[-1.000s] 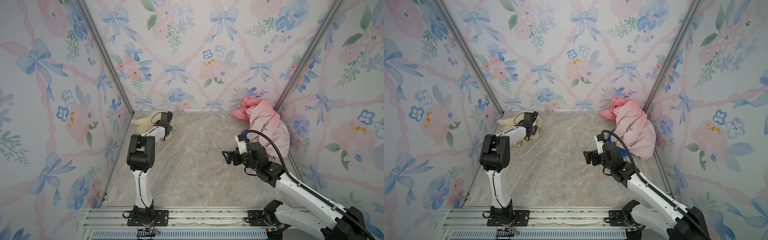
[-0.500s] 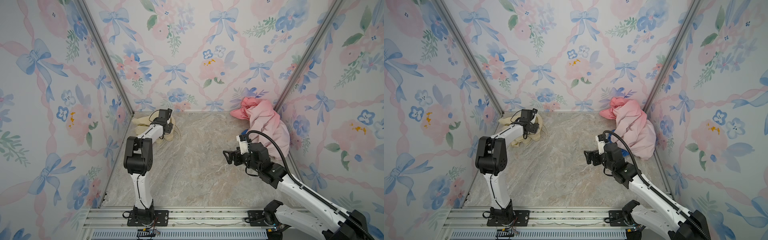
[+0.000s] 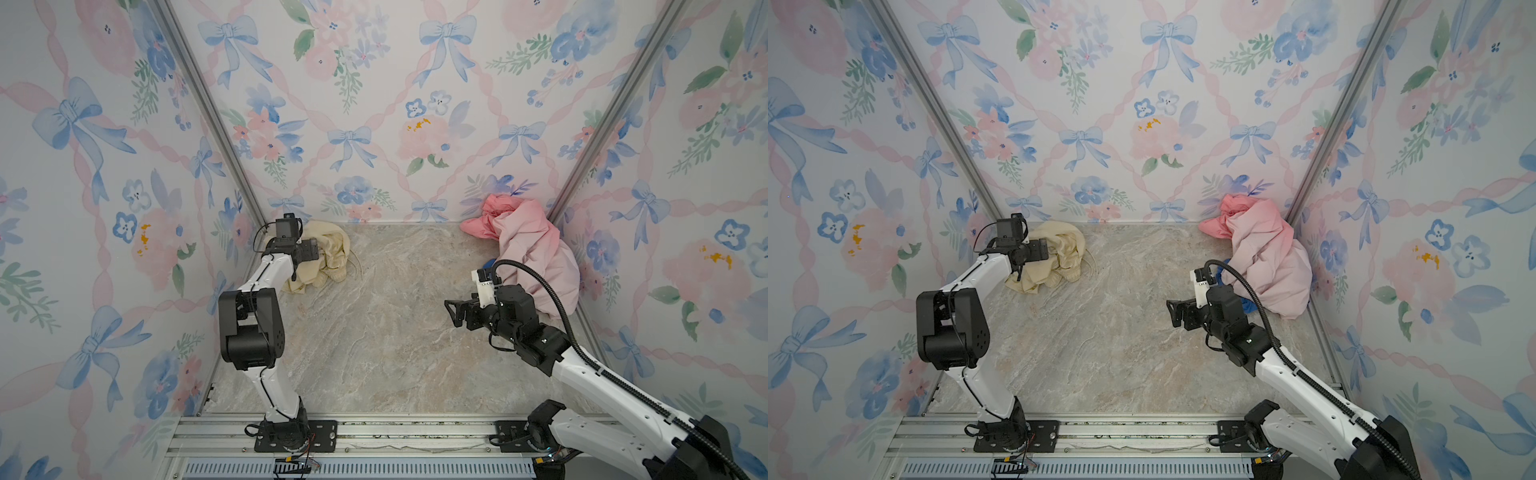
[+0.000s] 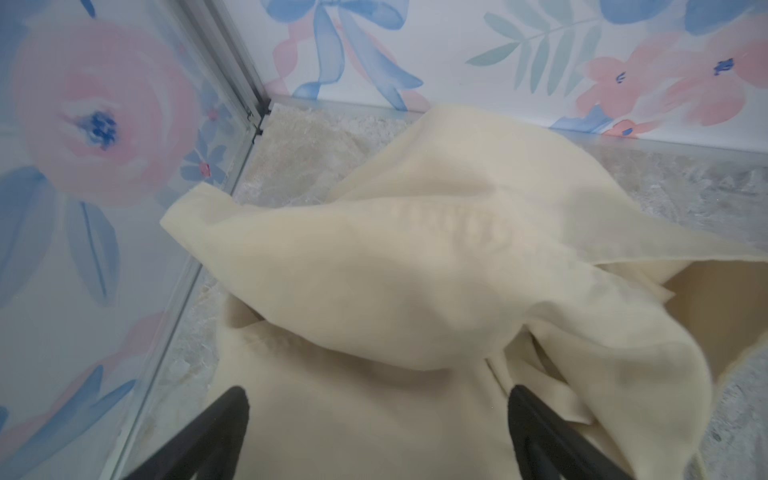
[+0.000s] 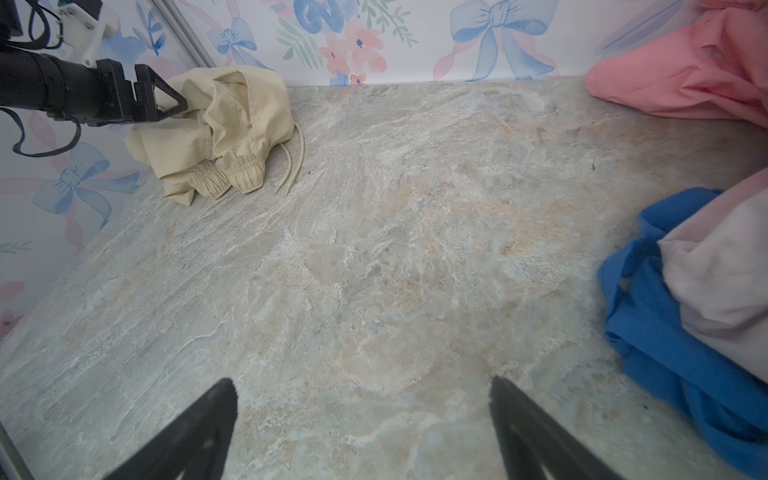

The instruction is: Pick out a specific cloth from the pile

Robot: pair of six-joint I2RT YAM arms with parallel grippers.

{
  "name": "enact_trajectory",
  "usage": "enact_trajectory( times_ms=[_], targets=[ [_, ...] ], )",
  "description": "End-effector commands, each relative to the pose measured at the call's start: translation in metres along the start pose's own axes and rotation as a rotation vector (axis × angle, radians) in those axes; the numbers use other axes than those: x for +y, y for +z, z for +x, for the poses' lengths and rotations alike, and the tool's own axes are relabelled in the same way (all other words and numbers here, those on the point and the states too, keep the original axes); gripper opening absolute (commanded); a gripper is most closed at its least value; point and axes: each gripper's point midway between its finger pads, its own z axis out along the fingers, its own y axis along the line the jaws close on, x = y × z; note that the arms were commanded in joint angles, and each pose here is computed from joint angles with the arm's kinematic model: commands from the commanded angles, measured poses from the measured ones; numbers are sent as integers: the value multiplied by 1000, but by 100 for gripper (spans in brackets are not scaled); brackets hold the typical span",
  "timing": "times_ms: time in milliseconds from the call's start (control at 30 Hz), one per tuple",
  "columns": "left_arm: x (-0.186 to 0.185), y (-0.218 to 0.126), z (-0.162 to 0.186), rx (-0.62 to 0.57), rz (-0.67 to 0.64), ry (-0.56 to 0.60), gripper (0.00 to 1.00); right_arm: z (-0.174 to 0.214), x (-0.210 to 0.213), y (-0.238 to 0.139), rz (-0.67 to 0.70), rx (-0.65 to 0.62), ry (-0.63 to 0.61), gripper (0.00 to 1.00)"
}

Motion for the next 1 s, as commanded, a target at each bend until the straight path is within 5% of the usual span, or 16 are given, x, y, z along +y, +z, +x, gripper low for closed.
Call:
enact_trajectory(
  times_ms=[0,333,467,633,767,967],
  targets=[
    [-27,31,26,97,140,-139,98,5,1,2,-11,0,6,97],
    [-24,82,97,313,105,-228,96,2,2,-5,-8,-4,4,97],
    [-24,87,105,339,140,-252,78,4,0,-6,2,5,2,97],
    [-48,93,101,364,298,-279,41,5,1,-8,-5,-1,17,97],
    [-43,95,94,342,269,-270,2,5,-1,-13,5,-4,17,97],
    [-41,98,81,307,257,-232,0,9,-9,-23,38,-12,19,97]
  ],
)
